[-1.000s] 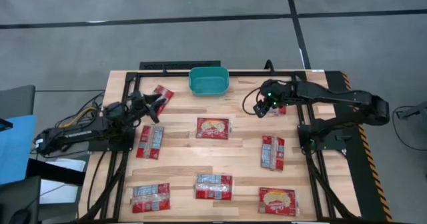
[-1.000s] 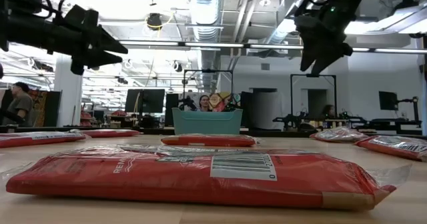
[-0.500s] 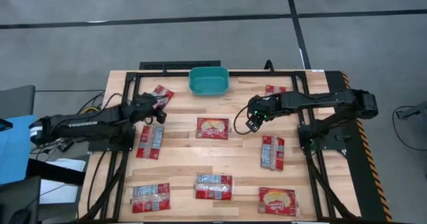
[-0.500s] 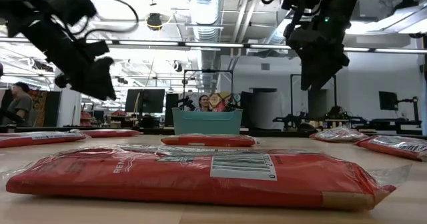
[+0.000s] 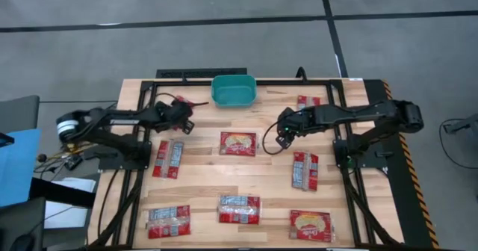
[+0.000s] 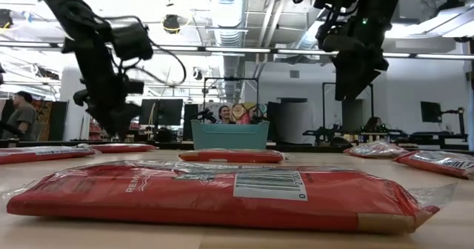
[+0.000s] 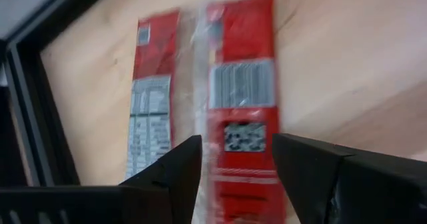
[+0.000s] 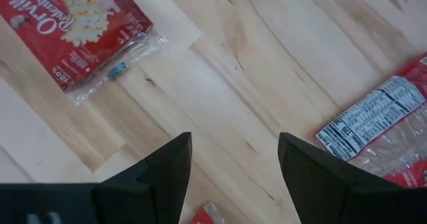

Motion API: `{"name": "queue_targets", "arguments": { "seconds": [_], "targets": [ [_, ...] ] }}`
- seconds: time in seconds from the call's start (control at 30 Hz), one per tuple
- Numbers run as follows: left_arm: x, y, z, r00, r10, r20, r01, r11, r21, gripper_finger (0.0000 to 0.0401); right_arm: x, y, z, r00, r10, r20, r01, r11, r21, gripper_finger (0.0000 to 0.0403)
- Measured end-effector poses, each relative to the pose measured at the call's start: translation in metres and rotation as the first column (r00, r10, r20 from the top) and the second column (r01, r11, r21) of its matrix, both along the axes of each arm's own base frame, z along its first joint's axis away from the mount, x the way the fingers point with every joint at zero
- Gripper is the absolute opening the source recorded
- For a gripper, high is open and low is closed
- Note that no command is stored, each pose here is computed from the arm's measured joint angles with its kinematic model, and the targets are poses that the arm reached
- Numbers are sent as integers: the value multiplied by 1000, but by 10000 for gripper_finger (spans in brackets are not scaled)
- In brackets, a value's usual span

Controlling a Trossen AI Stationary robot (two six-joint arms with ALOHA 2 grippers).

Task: Sort popcorn bags into baskets
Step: Put the red popcorn bag into the green basket

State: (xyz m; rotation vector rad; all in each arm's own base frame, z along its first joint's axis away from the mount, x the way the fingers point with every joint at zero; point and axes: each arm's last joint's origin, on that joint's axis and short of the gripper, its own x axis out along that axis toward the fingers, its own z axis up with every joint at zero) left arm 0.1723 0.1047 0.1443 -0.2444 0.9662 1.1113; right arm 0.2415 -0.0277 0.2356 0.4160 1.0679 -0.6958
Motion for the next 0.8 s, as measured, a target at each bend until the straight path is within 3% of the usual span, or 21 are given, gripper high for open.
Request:
{"name": "queue_targets", "arguments": {
  "seconds": [0.43, 0.67, 0.8],
  "targets": [
    [0, 8, -18, 997, 14, -81, -20, 997, -71, 97, -1, 1, -1, 1000, 17, -16, -17, 1000, -4, 249],
    [5, 1, 1, 998, -56, 14, 57, 994, -96, 126, 1, 1, 0, 1000, 16, 2, -16, 1000, -7, 249],
    [5, -2, 0, 997, -73, -5, 72, 992, -105, 154, 2, 1, 1, 1000, 13, 15, -13, 1000, -18, 249]
  ]
}}
